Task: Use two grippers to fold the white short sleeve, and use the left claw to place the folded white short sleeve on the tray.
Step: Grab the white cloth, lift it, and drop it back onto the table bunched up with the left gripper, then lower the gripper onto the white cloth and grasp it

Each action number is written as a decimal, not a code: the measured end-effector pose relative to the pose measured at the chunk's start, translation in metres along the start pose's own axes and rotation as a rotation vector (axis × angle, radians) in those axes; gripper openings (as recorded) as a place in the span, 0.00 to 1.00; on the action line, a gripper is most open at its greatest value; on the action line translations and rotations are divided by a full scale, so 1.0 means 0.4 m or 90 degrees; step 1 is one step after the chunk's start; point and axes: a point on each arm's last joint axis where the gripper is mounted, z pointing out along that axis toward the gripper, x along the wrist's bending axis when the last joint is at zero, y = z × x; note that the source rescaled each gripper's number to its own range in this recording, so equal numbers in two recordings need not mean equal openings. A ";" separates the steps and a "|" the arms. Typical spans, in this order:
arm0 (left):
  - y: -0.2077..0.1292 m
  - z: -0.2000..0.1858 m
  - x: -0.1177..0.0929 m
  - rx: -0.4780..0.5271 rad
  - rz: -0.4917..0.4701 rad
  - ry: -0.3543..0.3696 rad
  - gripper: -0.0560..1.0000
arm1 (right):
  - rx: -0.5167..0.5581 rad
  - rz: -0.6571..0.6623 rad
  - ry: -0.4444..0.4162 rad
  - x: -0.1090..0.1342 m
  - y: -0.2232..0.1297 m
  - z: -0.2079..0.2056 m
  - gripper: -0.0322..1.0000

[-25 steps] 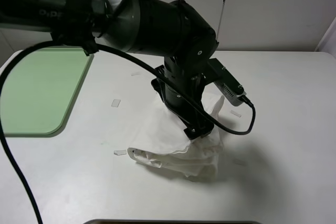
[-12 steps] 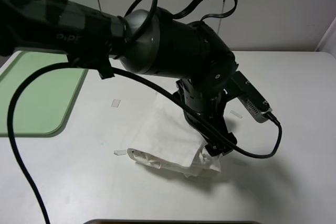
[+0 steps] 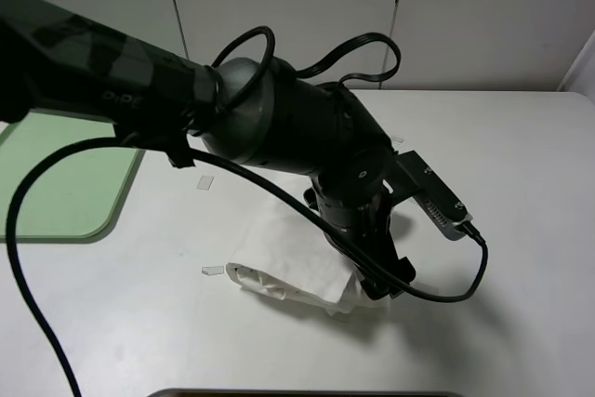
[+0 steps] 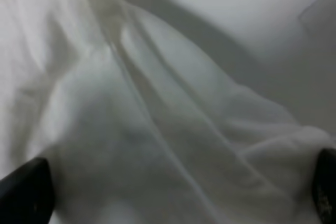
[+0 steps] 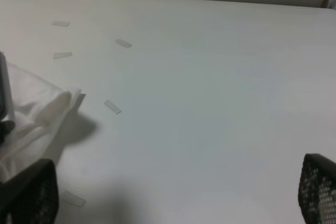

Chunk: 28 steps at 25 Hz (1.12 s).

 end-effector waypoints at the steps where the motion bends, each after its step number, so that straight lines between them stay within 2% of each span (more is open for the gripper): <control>1: -0.005 0.009 -0.002 -0.010 -0.002 -0.004 0.98 | 0.000 0.000 0.000 0.000 0.000 0.000 1.00; 5: -0.007 0.014 -0.005 -0.023 -0.010 -0.012 0.98 | 0.000 0.000 0.000 0.000 0.000 0.000 1.00; 13: 0.025 -0.106 0.005 -0.053 -0.023 -0.012 0.98 | 0.000 0.000 0.000 0.000 0.000 0.000 1.00; 15: 0.017 -0.158 0.018 -0.043 -0.053 -0.011 0.98 | 0.000 0.000 0.000 0.000 0.000 0.000 1.00; 18: 0.007 -0.179 0.031 -0.025 -0.076 -0.008 0.98 | 0.000 0.000 0.000 0.000 0.000 0.000 1.00; 20: -0.009 -0.209 0.066 -0.001 -0.111 -0.001 0.98 | 0.000 0.000 0.000 0.000 0.000 0.000 1.00; 21: -0.009 -0.209 0.066 -0.001 -0.111 -0.001 0.98 | 0.000 0.000 0.000 0.000 0.000 0.000 1.00; 22: -0.023 -0.225 0.099 0.020 -0.134 0.005 0.98 | 0.000 0.000 0.000 0.000 0.000 0.000 1.00; 28: -0.043 -0.226 0.162 0.045 -0.175 0.015 0.98 | 0.000 0.000 0.000 0.000 0.000 0.000 1.00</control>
